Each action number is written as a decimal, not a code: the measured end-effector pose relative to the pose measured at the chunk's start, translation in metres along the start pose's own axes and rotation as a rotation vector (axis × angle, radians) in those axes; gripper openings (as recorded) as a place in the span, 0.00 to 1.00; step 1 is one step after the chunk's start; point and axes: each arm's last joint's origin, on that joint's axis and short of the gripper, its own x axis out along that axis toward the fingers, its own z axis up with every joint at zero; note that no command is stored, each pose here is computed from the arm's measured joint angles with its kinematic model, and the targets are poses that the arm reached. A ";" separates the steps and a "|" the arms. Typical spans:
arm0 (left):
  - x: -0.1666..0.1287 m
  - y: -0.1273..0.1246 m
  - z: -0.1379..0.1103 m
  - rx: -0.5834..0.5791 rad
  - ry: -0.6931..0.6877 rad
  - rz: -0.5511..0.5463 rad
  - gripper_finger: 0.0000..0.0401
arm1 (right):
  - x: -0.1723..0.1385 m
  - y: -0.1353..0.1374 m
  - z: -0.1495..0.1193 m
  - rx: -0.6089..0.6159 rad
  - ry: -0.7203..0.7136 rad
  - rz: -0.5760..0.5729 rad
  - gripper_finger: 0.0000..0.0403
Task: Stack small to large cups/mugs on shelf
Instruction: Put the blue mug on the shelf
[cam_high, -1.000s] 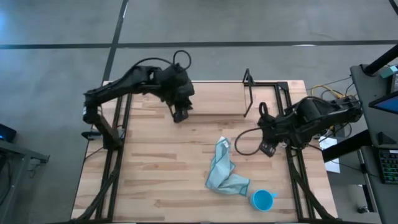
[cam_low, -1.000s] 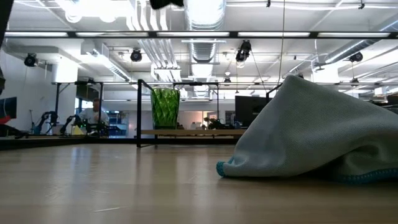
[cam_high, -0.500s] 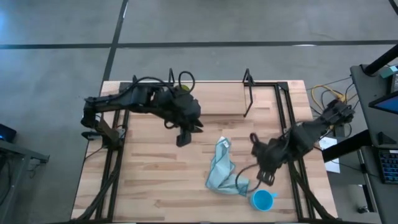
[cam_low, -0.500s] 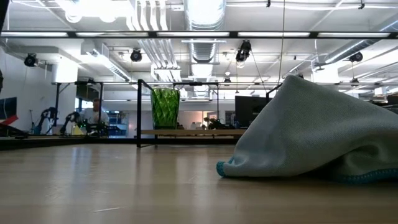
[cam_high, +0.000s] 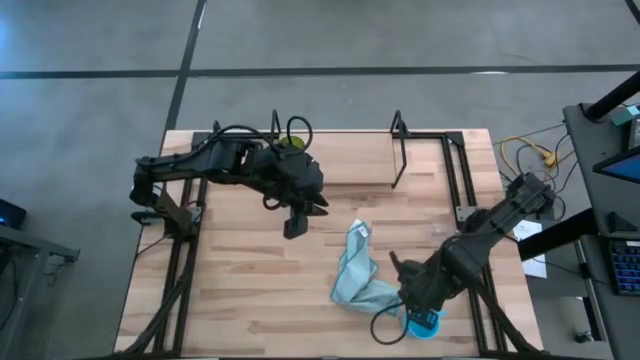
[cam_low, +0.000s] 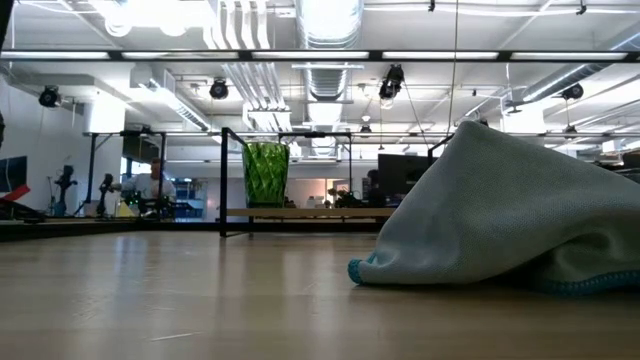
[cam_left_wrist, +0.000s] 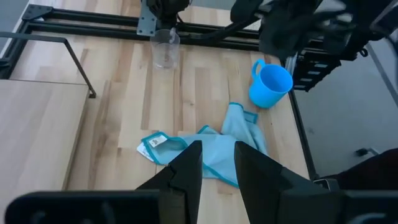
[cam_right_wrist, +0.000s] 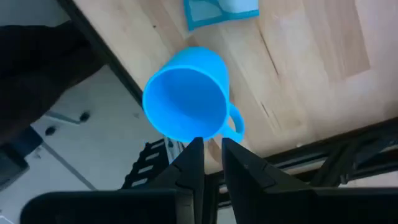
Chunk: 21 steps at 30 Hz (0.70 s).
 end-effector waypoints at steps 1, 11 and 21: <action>-0.001 0.000 0.000 0.000 -0.002 0.000 0.20 | 0.003 0.002 0.001 0.002 0.009 -0.009 0.13; -0.009 -0.001 0.001 0.002 -0.027 -0.002 0.20 | 0.033 0.013 0.014 -0.021 0.067 -0.093 0.17; -0.010 -0.001 0.001 0.003 -0.027 -0.002 0.20 | 0.056 0.021 0.020 -0.016 0.092 -0.157 0.25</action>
